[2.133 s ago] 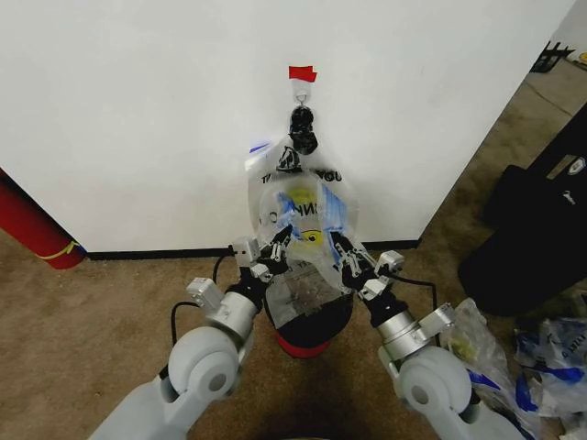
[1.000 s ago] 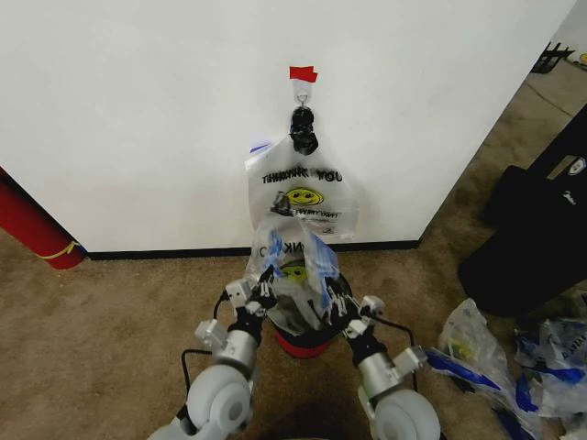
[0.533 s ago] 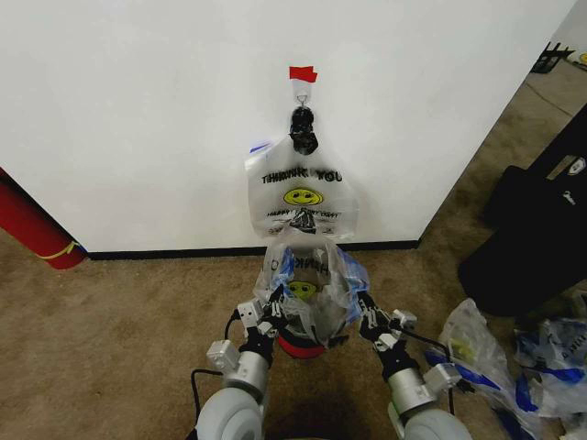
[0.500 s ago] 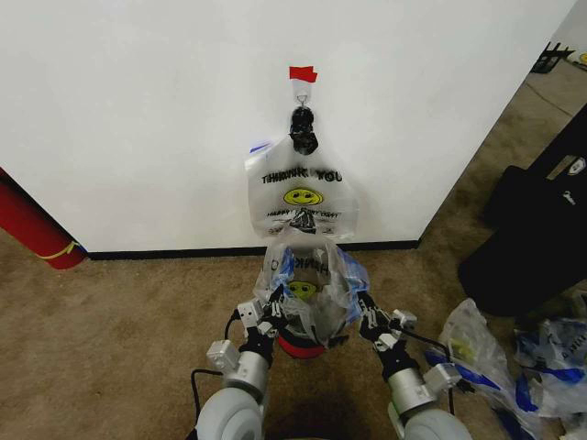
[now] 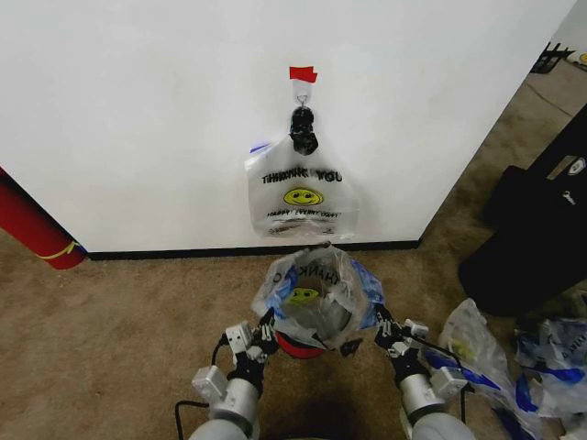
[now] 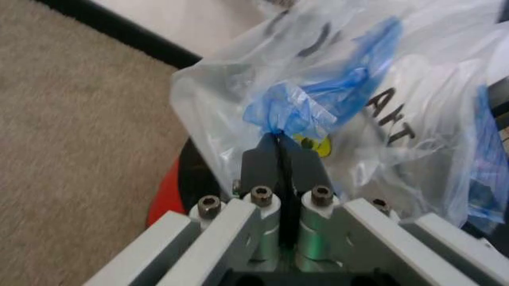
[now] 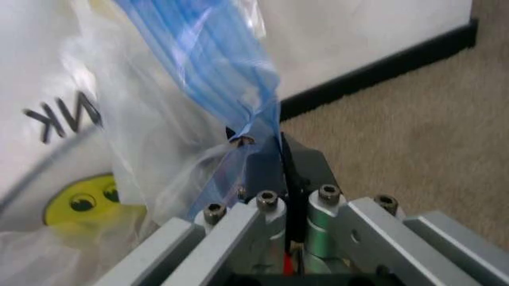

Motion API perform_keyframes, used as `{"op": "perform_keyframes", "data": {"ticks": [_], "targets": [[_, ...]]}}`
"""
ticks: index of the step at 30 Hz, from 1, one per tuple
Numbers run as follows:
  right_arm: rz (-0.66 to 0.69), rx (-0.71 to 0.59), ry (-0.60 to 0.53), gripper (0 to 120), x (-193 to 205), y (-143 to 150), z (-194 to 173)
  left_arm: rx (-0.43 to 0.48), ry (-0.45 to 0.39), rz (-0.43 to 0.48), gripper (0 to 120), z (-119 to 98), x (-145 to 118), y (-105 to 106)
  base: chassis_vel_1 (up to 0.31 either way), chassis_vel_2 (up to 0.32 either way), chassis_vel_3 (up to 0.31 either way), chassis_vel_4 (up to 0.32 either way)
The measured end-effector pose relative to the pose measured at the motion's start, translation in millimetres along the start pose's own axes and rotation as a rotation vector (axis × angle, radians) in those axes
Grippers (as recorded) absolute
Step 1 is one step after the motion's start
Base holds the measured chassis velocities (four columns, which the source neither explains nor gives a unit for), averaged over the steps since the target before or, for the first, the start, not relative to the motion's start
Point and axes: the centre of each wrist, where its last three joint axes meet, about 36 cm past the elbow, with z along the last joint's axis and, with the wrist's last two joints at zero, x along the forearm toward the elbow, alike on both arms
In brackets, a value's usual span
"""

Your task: Pick up the garbage bag from the wall and place it over the trash bin.

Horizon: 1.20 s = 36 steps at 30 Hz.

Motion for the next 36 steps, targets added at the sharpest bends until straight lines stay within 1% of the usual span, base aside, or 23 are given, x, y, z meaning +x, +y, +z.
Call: {"op": "perform_keyframes", "data": {"ticks": [6,9,12,15,17,22,26,32,33,36], "targets": [[-0.011,0.005,0.02,0,-12.6,6.2,11.1,-0.003,0.013,-0.023,0,-2.8,4.9,5.5,0.0,0.0,0.0,0.0],[-0.01,0.022,0.041,0,-24.4,7.4,18.0,0.001,0.033,-0.035,0,-4.3,12.6,7.4,0.0,0.0,0.0,0.0],[0.0,0.038,0.059,0,-33.1,5.6,21.0,0.008,0.047,-0.047,0,-1.7,18.3,7.0,0.0,0.0,0.0,0.0],[0.02,0.066,0.089,0,-39.7,0.1,22.7,0.031,0.079,-0.058,0,5.5,29.3,3.7,0.0,0.0,0.0,0.0],[0.031,0.08,0.103,0,-42.3,-5.4,22.6,0.029,0.096,-0.062,0,11.3,32.5,4.5,0.0,0.0,0.0,0.0],[0.018,0.111,0.123,0,-38.6,-7.1,24.2,0.026,0.101,-0.055,0,10.7,35.8,4.3,0.0,0.0,0.0,0.0],[0.015,0.139,0.137,0,-38.8,-10.4,25.0,0.006,0.117,-0.054,0,12.8,37.5,10.1,0.0,0.0,0.0,0.0],[0.011,0.207,0.171,0,-48.3,-16.7,24.9,-0.054,0.172,-0.058,0,19.7,37.7,28.4,0.0,0.0,0.0,0.0],[0.011,0.207,0.171,0,-48.3,-16.7,24.9,-0.054,0.172,-0.058,0,19.7,37.7,28.4,0.0,0.0,0.0,0.0],[0.012,0.235,0.178,0,-58.8,-18.3,22.9,-0.091,0.187,-0.049,0,22.1,32.5,35.1,0.0,0.0,0.0,0.0]]}}
